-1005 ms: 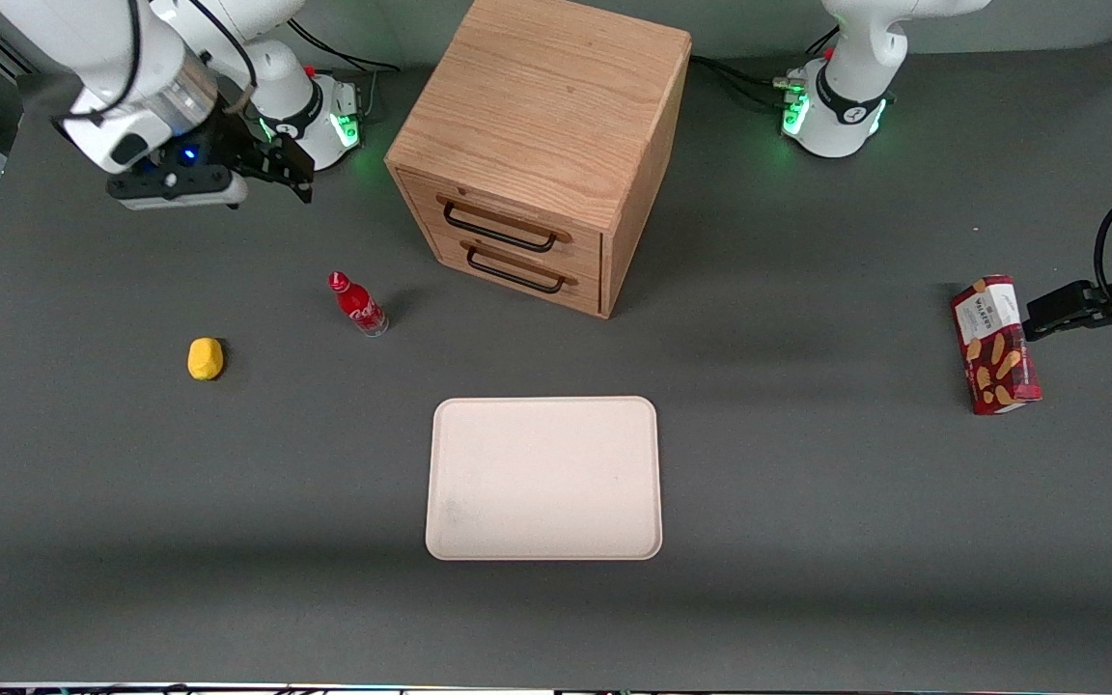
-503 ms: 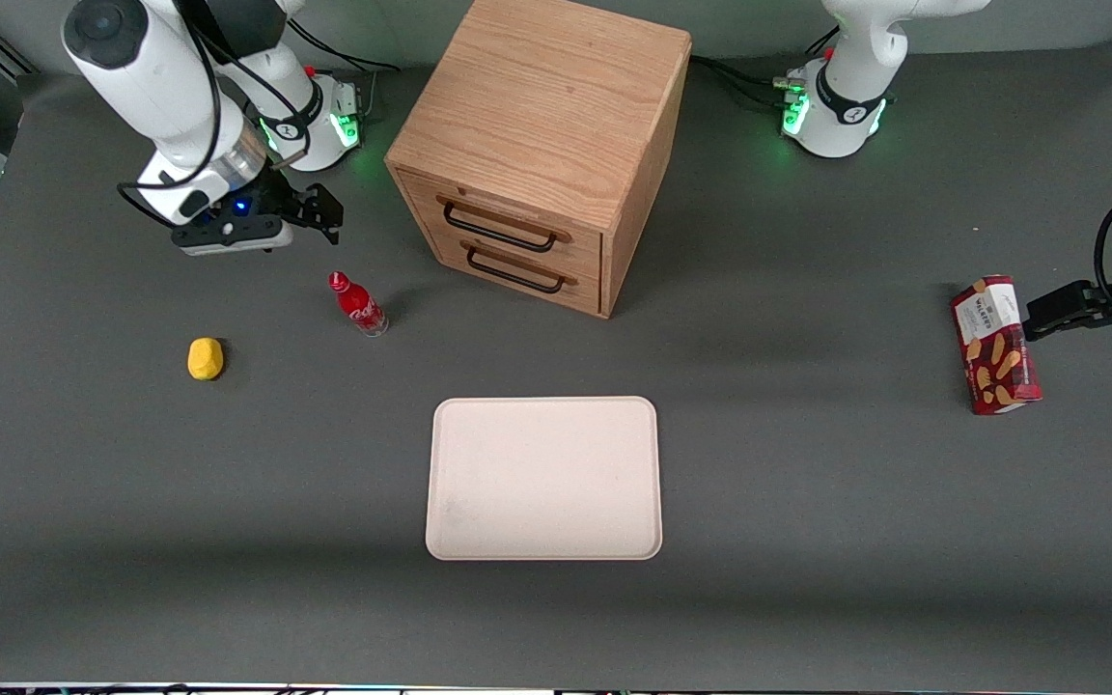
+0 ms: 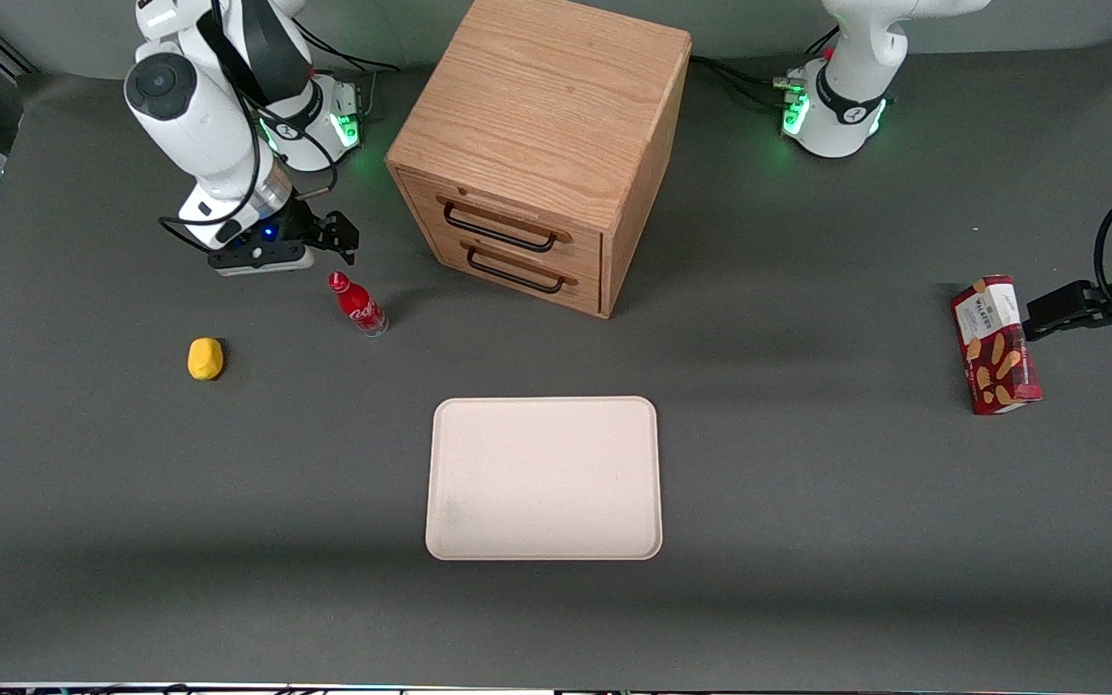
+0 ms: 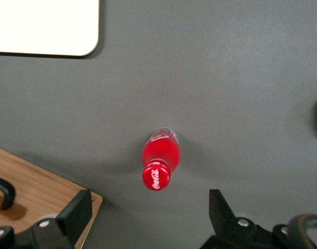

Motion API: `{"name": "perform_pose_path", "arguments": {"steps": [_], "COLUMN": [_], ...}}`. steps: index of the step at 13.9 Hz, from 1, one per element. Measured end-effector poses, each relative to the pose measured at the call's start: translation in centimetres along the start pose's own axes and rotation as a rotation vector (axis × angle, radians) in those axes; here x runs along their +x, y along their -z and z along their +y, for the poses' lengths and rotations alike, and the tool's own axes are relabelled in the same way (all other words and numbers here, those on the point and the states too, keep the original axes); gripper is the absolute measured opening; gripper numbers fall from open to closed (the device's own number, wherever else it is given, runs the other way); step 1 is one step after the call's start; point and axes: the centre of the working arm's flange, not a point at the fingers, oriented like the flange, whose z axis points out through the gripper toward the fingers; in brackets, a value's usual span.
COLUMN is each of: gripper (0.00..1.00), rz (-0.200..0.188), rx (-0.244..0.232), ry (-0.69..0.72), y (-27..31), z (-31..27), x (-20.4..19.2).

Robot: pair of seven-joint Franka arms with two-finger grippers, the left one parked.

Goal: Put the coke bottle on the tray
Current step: 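Lower the right gripper and close it around the bottle's cap end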

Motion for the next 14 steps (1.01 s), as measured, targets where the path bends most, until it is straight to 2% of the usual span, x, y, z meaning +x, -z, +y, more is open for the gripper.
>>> {"name": "perform_pose_path", "arguments": {"steps": [5, 10, 14], "gripper": [1.00, 1.00, 1.00], "rz": [0.016, 0.028, 0.021], "rx": [0.006, 0.008, 0.003], "ry": [-0.037, -0.078, -0.083], "y": [-3.7, -4.9, -5.4], "z": [1.4, 1.5, 1.5], "x": [0.0, 0.3, 0.3]}}
